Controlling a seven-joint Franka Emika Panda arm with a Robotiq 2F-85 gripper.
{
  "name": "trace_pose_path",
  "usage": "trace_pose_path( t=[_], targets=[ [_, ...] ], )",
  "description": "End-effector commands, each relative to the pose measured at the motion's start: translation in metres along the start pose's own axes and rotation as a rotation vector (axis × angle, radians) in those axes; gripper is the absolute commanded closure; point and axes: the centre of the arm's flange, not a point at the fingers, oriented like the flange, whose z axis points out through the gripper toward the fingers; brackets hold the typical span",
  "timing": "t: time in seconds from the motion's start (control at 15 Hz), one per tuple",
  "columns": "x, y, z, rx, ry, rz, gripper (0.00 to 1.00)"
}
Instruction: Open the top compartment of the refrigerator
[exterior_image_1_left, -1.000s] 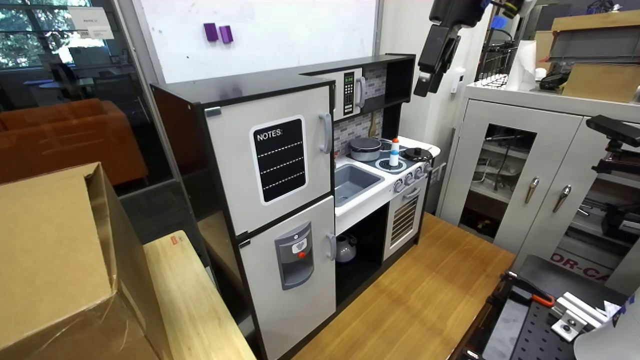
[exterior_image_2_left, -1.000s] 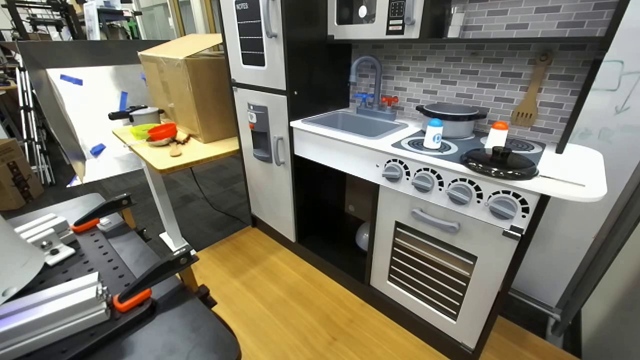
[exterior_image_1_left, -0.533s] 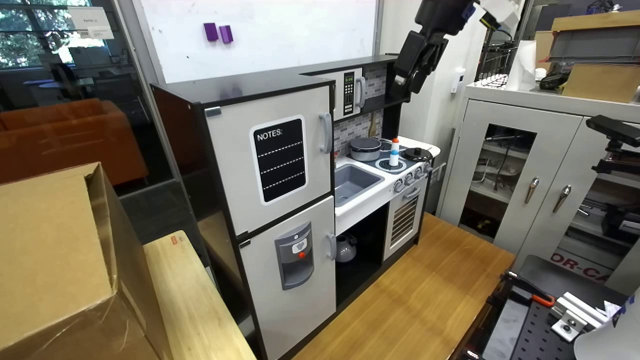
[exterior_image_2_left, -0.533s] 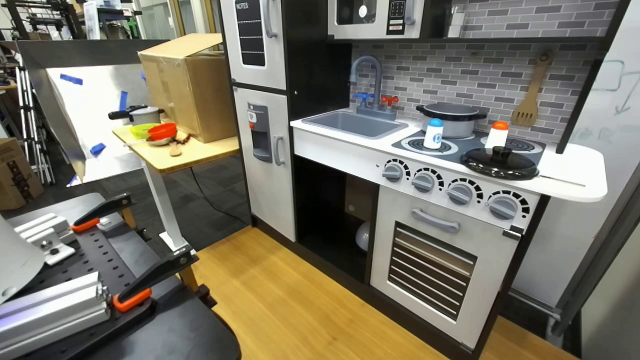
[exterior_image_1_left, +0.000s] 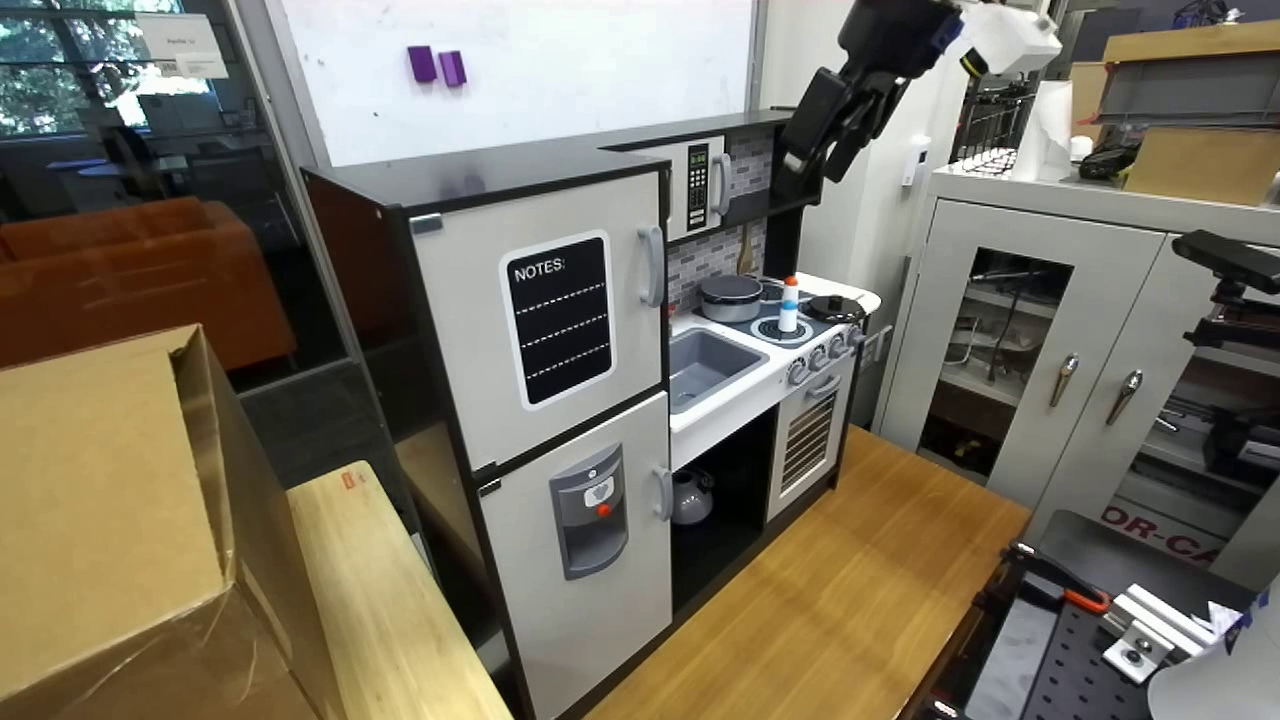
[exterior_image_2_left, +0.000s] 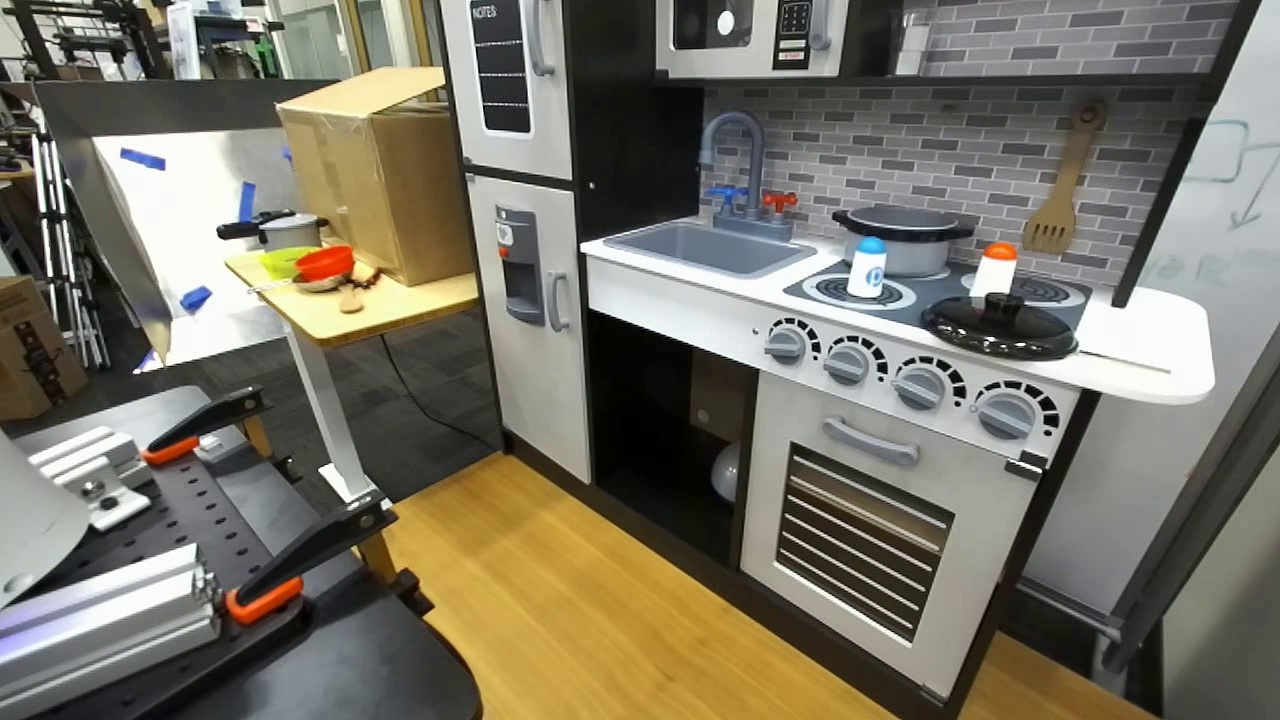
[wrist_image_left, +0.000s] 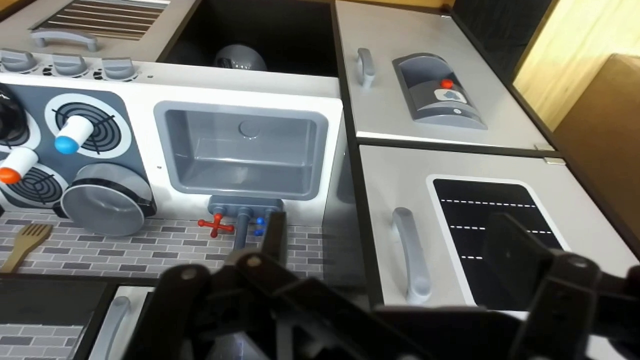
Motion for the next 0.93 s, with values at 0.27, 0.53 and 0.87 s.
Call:
trace_pose_path(
  t=[0.27,0.53,0.87],
  targets=[
    [-0.014,0.0,-0.007,0.004,0.006,0.012,0.0],
    [-0.014,0.0,-0.006,0.004,0.003,0.012,0.0],
    [0.004,0.007,0.002,-0.005,0.024,0.007,0.0]
  ],
)
